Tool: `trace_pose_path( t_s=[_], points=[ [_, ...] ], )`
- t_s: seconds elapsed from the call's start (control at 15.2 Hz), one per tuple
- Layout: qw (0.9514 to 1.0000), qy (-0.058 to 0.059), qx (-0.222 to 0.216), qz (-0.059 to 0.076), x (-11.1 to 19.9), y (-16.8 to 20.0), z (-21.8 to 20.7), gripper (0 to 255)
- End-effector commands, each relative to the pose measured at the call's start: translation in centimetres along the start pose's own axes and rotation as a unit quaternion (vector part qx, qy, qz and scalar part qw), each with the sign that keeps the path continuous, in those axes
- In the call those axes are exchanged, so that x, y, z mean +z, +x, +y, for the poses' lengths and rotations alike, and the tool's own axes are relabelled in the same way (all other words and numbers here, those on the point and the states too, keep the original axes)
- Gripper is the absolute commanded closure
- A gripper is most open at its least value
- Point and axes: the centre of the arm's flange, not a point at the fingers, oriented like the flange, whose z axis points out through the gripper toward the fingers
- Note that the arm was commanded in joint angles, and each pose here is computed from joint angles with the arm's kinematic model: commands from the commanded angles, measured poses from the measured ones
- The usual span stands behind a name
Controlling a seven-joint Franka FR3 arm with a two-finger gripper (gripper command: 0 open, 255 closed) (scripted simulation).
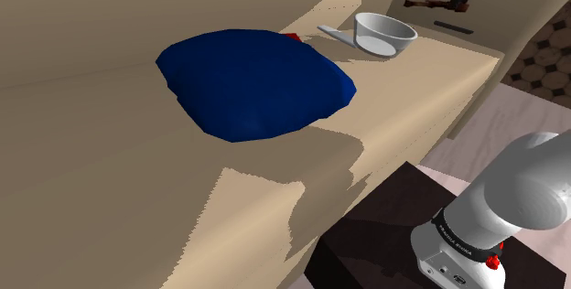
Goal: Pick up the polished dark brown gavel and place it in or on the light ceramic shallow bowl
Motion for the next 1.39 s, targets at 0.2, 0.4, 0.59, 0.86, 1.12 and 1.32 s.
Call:
trace_pose_path(
  t_s=[0.2,0.4,0.59,0.86,1.12,1.32],
  points=[
    [1.0,0.0,0.0,-0.001,-0.8,5.9,1.7,255],
    [1.0,0.0,0.0,-0.001,-1.2,9.6,2.8,255],
    [1.0,0.0,0.0,-0.001,-1.7,13.8,4.1,255],
    [1.0,0.0,0.0,-0.001,0.4,13.8,4.1,255],
    [1.0,0.0,0.0,-0.001,2.5,13.9,4.0,255],
    [1.0,0.0,0.0,-0.001,4.1,13.9,4.0,255]
  ],
)
